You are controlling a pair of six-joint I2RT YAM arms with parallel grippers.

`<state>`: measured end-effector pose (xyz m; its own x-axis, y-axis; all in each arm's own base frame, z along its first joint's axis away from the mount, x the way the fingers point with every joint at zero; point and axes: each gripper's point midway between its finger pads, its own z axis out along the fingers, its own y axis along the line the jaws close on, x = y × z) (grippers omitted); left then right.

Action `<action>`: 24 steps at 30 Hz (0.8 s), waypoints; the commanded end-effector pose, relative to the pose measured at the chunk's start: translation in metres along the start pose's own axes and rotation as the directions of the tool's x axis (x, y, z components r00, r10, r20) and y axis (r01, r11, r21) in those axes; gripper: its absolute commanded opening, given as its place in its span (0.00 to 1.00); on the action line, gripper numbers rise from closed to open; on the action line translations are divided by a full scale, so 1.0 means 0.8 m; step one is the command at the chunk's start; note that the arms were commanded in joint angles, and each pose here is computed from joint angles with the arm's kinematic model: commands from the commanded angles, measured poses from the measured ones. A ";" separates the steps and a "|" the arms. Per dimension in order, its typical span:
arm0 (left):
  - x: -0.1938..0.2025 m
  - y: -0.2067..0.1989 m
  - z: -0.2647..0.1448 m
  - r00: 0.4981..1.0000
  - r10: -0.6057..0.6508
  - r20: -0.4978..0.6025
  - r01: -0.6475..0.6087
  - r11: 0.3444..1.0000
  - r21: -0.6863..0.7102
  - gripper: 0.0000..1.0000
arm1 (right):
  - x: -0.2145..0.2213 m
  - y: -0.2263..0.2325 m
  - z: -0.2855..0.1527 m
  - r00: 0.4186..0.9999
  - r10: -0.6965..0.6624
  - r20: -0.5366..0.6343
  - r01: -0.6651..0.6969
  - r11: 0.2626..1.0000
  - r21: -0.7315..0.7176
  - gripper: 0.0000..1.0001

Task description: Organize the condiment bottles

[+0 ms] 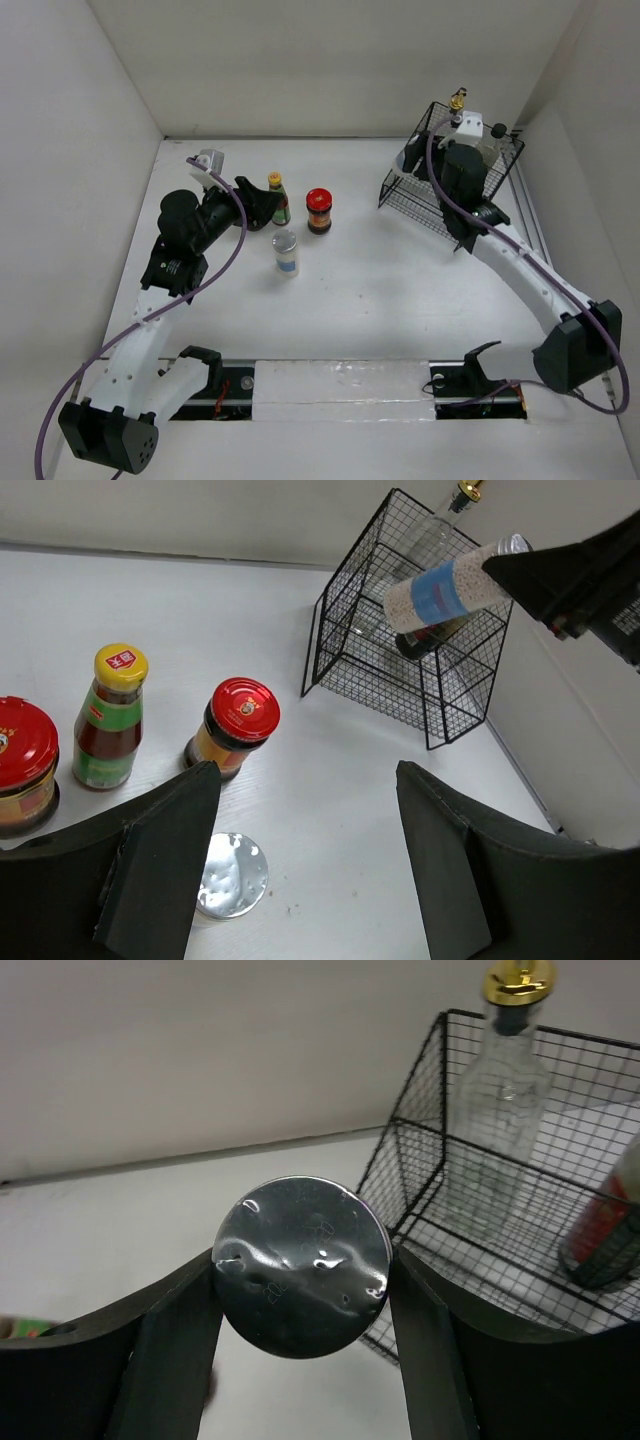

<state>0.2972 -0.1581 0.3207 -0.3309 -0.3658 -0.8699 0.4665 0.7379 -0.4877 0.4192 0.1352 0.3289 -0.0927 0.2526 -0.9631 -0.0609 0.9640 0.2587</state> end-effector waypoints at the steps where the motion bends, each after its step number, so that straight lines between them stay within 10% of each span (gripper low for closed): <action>1: -0.014 -0.014 -0.003 0.999 0.012 0.037 -0.013 0.999 0.042 0.67 | -0.108 -0.002 0.022 0.966 0.061 0.251 -0.058 0.998 -0.018 0.49; 24: -0.006 -0.002 0.005 1.000 0.008 0.015 -0.009 1.000 0.010 0.67 | -0.066 -0.074 0.114 0.983 -0.030 0.179 0.012 0.995 0.101 0.46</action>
<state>0.3002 -0.1585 0.3159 -0.3442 -0.3644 -0.8653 0.4563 0.7405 -0.4933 0.5129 0.0718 0.2980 -0.0823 0.1998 -0.9764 0.0896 0.9772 0.1924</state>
